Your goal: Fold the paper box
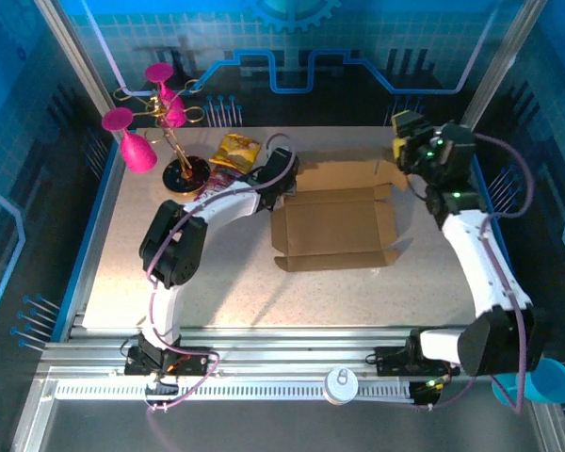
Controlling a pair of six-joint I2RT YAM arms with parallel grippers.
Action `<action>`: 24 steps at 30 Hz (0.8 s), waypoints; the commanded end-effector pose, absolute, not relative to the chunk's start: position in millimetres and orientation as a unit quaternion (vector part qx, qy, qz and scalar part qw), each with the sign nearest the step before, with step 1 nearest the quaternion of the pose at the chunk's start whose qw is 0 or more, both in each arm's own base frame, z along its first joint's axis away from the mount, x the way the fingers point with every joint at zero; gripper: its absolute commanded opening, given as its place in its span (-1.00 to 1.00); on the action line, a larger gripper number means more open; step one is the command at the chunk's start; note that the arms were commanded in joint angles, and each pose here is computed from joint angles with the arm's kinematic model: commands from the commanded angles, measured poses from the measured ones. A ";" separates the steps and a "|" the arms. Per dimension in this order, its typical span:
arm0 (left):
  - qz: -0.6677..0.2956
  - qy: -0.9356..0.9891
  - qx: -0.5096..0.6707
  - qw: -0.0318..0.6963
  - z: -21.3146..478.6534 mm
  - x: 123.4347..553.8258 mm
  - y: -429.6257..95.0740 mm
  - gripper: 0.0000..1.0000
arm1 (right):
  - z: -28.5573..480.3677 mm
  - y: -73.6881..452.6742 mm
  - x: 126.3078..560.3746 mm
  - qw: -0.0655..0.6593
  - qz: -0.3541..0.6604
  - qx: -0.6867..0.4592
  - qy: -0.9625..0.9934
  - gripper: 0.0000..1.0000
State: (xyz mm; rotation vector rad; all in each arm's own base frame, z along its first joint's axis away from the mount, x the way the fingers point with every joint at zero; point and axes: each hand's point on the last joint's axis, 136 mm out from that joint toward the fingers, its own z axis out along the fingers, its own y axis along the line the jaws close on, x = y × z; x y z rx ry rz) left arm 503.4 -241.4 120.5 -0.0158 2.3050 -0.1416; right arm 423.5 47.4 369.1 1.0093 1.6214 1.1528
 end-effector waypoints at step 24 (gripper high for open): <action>-0.166 0.928 0.017 0.332 219.4 452.9 -253.1 -1.00 | 307.7 44.8 439.9 0.289 0.354 0.332 0.825 0.03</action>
